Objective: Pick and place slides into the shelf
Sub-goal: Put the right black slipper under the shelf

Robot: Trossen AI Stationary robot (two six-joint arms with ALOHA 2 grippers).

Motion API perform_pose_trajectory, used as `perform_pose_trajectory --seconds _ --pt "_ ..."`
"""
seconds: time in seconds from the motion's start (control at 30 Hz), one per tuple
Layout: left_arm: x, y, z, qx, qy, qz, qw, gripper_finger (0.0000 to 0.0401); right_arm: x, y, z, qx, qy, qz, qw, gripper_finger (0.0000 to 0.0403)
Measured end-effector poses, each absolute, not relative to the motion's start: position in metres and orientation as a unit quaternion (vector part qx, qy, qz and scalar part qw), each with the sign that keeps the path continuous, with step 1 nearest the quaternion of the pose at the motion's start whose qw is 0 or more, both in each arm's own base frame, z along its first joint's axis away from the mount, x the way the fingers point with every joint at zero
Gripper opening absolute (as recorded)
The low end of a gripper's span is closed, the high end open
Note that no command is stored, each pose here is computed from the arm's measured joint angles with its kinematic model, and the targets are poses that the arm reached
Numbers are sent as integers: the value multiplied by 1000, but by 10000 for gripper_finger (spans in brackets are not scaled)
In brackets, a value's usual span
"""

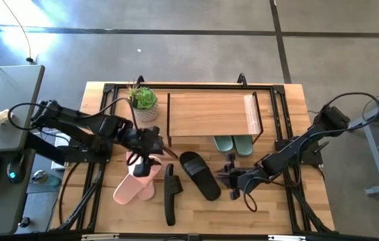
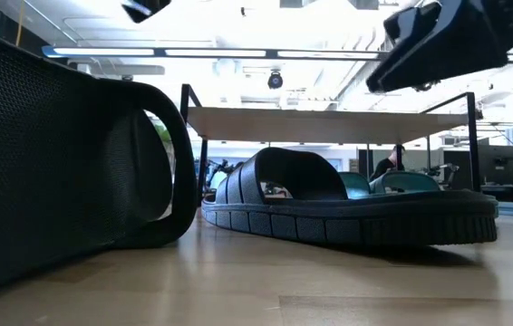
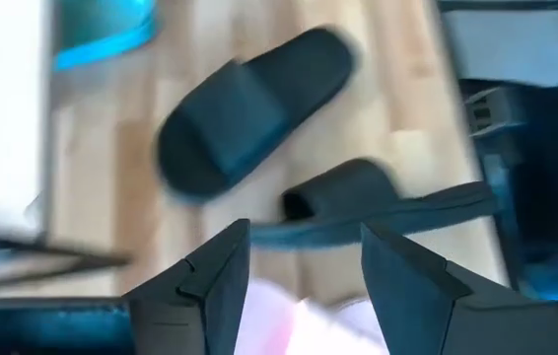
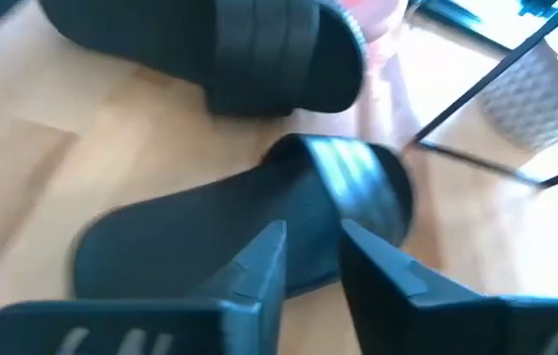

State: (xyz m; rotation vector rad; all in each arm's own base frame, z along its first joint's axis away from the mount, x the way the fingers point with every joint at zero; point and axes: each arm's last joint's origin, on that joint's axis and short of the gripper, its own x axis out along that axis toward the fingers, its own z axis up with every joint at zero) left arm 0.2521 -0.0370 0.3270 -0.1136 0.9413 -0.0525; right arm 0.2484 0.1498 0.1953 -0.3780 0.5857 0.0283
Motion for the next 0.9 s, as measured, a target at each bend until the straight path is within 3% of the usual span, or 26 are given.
perform_pose_trajectory --seconds 0.2,0.4,0.6,0.9 --pt "244 -49 323 -39 474 42 879 177 256 150 196 -228 261 8 938 137" --pt "241 -62 324 -24 470 28 882 177 271 154 173 -268 264 20 926 139" --pt "240 -67 324 -20 467 19 884 177 291 163 165 -331 280 -36 900 139" --pt "240 -66 324 -21 469 20 883 177 320 172 149 -377 368 -54 849 139"
